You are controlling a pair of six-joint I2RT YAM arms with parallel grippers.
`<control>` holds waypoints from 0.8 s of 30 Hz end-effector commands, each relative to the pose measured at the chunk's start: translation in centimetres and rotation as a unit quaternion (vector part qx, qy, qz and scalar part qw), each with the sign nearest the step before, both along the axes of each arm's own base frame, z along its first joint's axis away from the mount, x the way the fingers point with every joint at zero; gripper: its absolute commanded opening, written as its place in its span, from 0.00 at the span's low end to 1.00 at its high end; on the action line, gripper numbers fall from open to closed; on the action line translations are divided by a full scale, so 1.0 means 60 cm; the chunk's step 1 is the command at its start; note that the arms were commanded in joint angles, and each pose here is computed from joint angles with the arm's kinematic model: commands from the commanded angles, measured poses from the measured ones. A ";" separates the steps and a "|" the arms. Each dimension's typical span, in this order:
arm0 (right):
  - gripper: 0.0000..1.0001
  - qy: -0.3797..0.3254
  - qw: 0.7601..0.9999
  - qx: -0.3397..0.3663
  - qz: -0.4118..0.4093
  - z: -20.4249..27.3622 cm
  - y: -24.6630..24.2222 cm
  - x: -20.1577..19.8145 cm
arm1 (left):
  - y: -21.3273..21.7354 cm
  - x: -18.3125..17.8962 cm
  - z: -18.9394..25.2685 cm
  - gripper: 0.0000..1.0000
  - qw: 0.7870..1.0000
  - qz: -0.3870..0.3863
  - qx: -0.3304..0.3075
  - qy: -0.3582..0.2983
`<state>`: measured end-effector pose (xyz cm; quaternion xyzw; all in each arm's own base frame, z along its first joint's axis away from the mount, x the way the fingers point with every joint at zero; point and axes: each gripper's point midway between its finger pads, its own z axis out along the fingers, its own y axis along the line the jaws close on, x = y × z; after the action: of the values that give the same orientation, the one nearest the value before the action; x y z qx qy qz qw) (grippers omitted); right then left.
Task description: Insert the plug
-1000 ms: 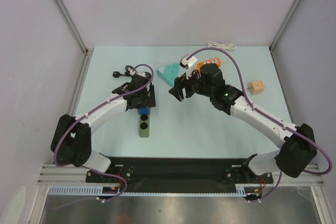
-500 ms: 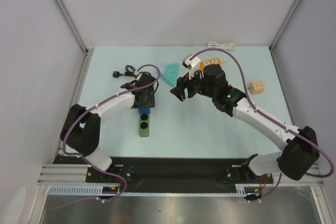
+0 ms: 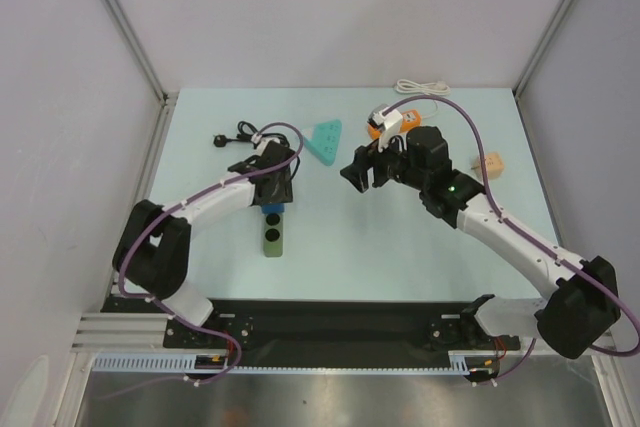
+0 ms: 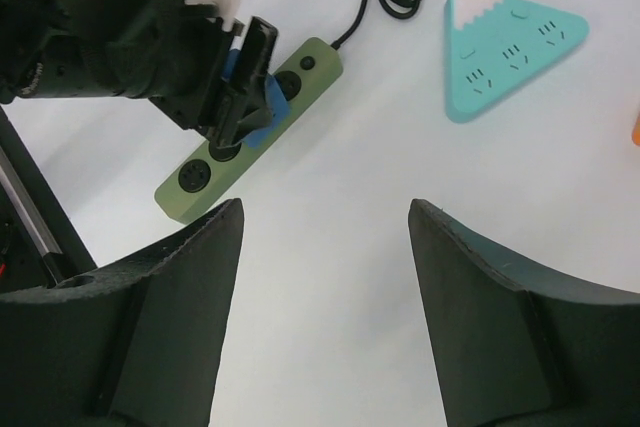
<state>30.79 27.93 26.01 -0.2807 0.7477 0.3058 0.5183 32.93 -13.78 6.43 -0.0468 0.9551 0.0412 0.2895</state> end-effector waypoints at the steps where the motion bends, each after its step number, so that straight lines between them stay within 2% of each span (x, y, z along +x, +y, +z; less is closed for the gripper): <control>1: 0.73 -0.021 0.999 0.029 -0.001 0.034 -0.010 -0.002 | 0.045 -0.011 -0.078 0.00 0.998 0.059 0.004 0.017; 8: 0.73 -0.023 0.999 0.040 -0.005 0.043 -0.016 -0.002 | 0.037 -0.020 -0.109 0.00 0.997 0.054 0.008 0.055; 12: 0.73 -0.034 0.998 0.053 -0.006 0.057 -0.015 0.003 | 0.026 -0.025 -0.114 0.00 0.997 0.026 0.050 0.061; 14: 0.72 -0.034 0.998 0.056 -0.007 0.059 -0.016 0.006 | 0.017 -0.035 -0.114 0.00 0.997 0.025 0.037 0.066; 15: 0.73 -0.035 0.998 0.057 -0.011 0.060 -0.020 0.010 | 0.004 -0.046 -0.128 0.00 0.997 0.015 0.005 0.073; 19: 0.73 -0.034 0.998 0.057 -0.012 0.062 -0.028 0.010 | 0.012 -0.061 -0.154 0.00 0.995 0.025 0.016 0.099; 21: 0.73 -0.030 0.998 0.054 -0.015 0.056 -0.033 0.011 | 0.012 -0.047 -0.125 0.15 0.996 0.031 0.020 0.081; 22: 0.73 -0.028 0.998 0.055 -0.015 0.055 -0.034 0.011 | 0.013 -0.033 -0.097 0.26 0.998 0.033 0.020 0.055; 23: 0.73 -0.028 0.998 0.059 -0.016 0.058 -0.034 0.011 | 0.016 -0.028 -0.078 0.43 0.998 0.031 0.026 0.046; 24: 0.73 -0.027 0.998 0.059 -0.014 0.056 -0.033 0.010 | 0.009 -0.010 -0.051 0.49 0.999 0.031 0.021 0.026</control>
<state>31.86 25.97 27.38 -0.2488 0.7397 0.3177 0.5385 33.10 -13.87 6.11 -0.0508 0.9503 0.0529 0.3026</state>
